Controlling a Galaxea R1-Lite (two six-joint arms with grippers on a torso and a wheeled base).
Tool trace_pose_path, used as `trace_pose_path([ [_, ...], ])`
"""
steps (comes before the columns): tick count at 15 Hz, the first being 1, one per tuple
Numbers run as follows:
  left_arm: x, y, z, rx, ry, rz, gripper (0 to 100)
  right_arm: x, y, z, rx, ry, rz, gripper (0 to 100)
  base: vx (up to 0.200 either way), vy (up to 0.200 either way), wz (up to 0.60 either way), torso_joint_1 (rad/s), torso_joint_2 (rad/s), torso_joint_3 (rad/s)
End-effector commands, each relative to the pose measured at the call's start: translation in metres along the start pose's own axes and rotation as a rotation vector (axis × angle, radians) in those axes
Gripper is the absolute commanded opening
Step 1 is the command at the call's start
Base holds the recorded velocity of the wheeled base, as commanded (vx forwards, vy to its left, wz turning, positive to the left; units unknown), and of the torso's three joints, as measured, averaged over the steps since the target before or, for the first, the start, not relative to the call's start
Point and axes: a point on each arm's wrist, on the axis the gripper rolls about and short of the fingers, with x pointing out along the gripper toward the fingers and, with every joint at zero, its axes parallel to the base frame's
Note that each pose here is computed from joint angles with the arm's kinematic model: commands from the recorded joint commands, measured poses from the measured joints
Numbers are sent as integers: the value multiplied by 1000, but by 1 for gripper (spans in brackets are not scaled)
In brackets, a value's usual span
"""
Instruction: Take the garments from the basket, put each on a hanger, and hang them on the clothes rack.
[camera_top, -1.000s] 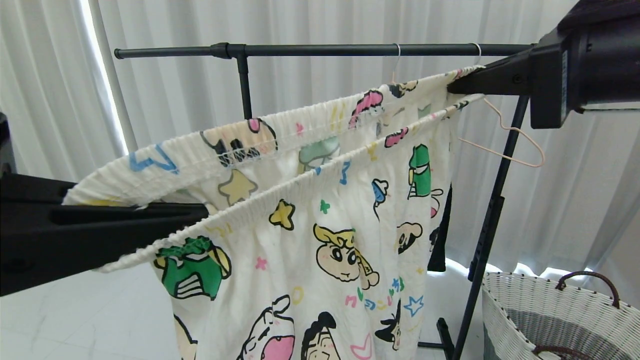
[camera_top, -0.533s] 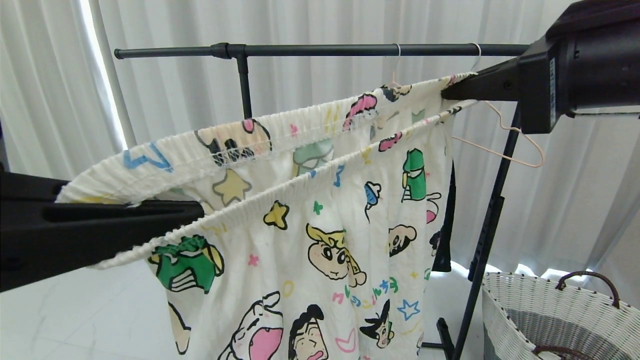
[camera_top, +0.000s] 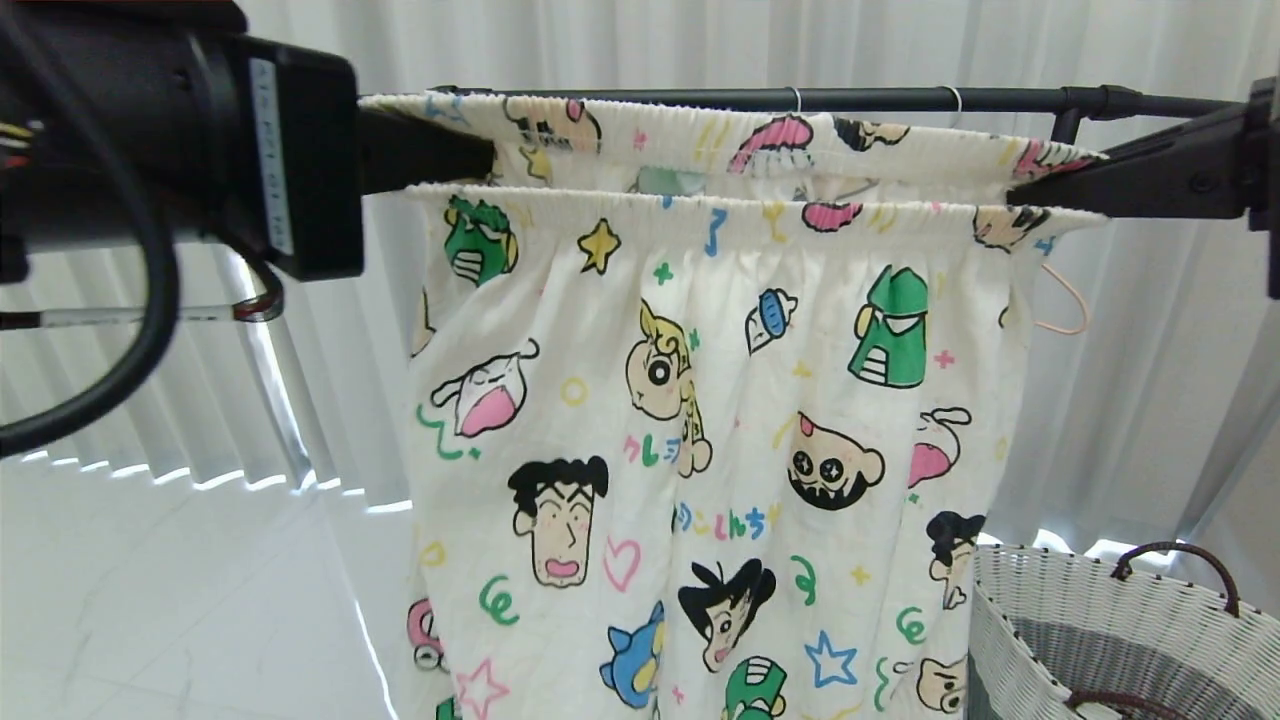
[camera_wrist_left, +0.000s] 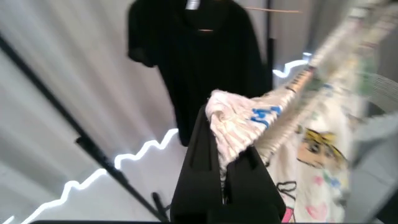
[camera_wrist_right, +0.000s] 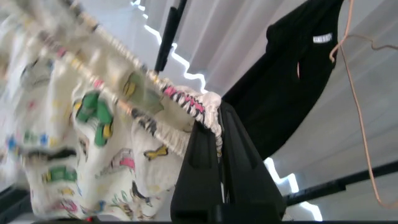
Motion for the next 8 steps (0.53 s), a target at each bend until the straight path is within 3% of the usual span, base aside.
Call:
trace_pose_path([
  [1,39,1,-3,22,70,80,0,-25,-1,-2,1,-24,-2,0,0,0,0,0,0,0],
  [8,42,0,-3,29,78,90,0,-21,0,-2,-3,-16,1,0,0,0,0,0,0,0],
])
